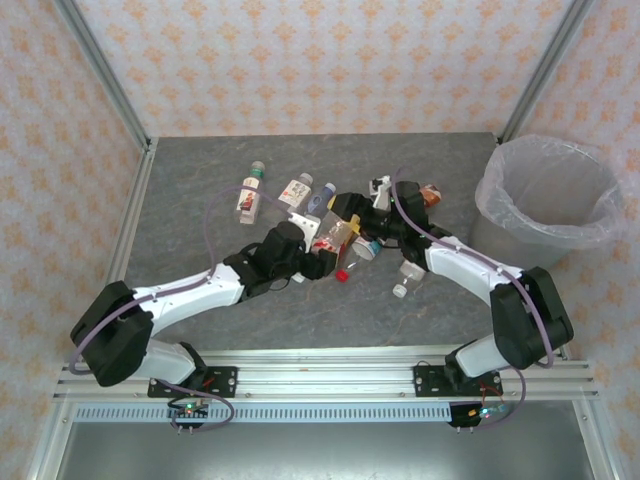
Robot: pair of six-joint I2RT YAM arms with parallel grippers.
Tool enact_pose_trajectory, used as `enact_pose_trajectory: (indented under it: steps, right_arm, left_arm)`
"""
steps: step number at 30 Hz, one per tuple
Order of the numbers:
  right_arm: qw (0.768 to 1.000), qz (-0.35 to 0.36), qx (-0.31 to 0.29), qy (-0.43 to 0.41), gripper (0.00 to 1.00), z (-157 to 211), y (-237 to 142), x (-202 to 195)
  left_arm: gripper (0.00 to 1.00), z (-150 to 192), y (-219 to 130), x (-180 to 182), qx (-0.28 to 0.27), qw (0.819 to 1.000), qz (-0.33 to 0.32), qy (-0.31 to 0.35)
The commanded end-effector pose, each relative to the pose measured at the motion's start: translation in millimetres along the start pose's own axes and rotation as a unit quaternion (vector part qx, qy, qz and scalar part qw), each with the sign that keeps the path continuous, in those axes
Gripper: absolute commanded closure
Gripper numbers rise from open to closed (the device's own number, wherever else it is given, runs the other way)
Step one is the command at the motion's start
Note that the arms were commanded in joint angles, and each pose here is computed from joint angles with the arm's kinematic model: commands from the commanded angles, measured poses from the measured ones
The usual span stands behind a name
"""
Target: Put the plastic bottles in the bin
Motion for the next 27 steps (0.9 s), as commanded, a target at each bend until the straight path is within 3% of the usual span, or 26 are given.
enact_pose_trajectory:
  steps: [1,15,20,27]
  right_arm:
    - [1.0,-0.019,-0.008,-0.021,0.25,-3.6,-1.0,18.5]
    - [0.997,0.009,-0.067,-0.044,0.46,-14.9,-18.0,19.3]
    - [0.995,0.022,-0.076,-0.054,0.48,-17.9,-21.2,21.1]
    - [0.983,0.106,-0.12,-0.086,0.51,-35.2,-38.3,14.4]
  left_arm:
    - [0.32,-18.1,1.2,-2.9,-0.022,1.0,-0.002,0.01]
    - [0.25,-16.2,4.9,3.9,-0.007,1.0,-0.026,0.009]
    - [0.15,-20.1,-3.0,-1.0,-0.016,1.0,-0.009,0.009]
    - [0.02,-35.6,-34.1,-7.1,-0.071,0.997,0.015,0.011]
Point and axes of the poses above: each hand's point on the last joint's axis, 136 mm out from that joint toward the fingers, its own y axis out along the fingers, its own x axis along the line the jaws close on, z = x × y, the point moved 2 cm from there along -y, back along the fingers, and after that the axes turned 11 degrees about y, right-handed, at the moved point
